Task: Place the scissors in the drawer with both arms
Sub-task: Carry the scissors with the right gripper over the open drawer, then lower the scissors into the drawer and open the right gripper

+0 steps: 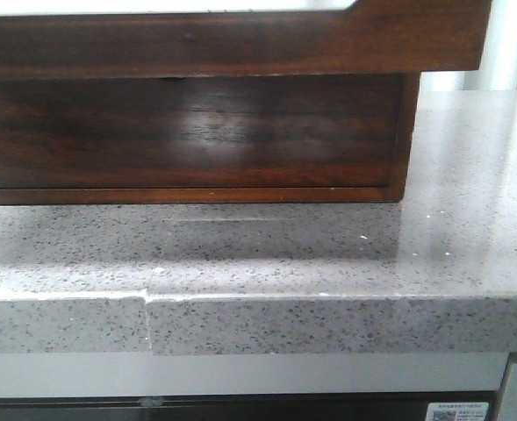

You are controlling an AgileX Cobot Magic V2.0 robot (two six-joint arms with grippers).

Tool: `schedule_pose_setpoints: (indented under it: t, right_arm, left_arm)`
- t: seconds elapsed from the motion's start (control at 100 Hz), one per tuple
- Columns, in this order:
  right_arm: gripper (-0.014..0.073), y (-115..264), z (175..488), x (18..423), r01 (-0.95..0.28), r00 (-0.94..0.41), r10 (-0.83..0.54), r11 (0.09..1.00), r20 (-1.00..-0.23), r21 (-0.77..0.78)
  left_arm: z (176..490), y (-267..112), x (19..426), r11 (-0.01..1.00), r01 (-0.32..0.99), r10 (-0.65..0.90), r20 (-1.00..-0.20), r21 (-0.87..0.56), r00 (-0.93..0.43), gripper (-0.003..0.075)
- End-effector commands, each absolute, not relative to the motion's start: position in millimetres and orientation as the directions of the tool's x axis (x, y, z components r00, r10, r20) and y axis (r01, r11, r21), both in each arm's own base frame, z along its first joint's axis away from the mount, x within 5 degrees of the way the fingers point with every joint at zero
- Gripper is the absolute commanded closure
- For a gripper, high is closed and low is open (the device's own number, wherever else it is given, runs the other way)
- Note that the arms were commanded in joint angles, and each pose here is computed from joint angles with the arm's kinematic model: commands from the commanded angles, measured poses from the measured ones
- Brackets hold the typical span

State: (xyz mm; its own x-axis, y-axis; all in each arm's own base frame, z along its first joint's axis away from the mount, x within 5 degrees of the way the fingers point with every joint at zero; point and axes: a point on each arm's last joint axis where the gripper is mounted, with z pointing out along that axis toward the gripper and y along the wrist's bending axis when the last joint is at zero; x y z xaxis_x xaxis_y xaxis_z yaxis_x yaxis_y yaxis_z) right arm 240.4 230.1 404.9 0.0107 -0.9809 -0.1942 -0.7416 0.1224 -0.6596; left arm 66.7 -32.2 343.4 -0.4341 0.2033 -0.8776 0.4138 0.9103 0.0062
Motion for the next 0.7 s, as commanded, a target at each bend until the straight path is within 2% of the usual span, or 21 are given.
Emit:
schedule_pose_setpoints:
  t: [0.0,0.03,0.04,0.13,0.28,0.35,0.56,0.69]
  right_arm:
    - [0.0602,221,430,236,-0.67,0.033,-0.972,0.151,-0.233,-0.727]
    - [0.0602,221,430,236,-0.671,0.033,-0.972,0.151,-0.233,-0.726]
    - [0.0602,205,430,250,-0.661,-0.031,-0.972,0.194,-0.231,-0.725]
    - [0.0567,204,429,249,-0.665,-0.037,-0.973,0.193,-0.226,-0.722]
    - [0.0377,204,429,249,-0.665,-0.038,-0.974,0.193,-0.225,-0.721]
    - [0.0328,204,431,249,-0.661,-0.042,-0.971,0.205,-0.237,-0.722]
    - [0.0333,199,441,244,-0.644,-0.041,-0.962,0.233,-0.271,-0.728]
    - [0.0333,189,457,230,-0.644,-0.049,-0.929,0.31,-0.367,-0.699]
  left_arm:
    - [356,-33,69,0.916,0.4,0.153,-0.917,-0.007,-0.367,0.0332]
    - [356,-33,69,0.916,0.4,0.153,-0.917,-0.007,-0.367,0.0332]
    - [356,-33,69,0.916,0.4,0.153,-0.917,-0.007,-0.367,0.0332]
    - [357,-33,70,0.916,0.401,0.155,-0.918,-0.005,-0.366,0.0332]
    - [356,-33,70,0.917,0.4,0.157,-0.917,-0.002,-0.365,0.0332]
    - [356,-33,70,0.917,0.4,0.157,-0.917,-0.002,-0.365,0.0332]
    - [356,-32,70,0.917,0.398,0.16,-0.917,0.002,-0.365,0.0332]
    - [356,-32,70,0.918,0.398,0.162,-0.917,0.004,-0.365,0.0332]
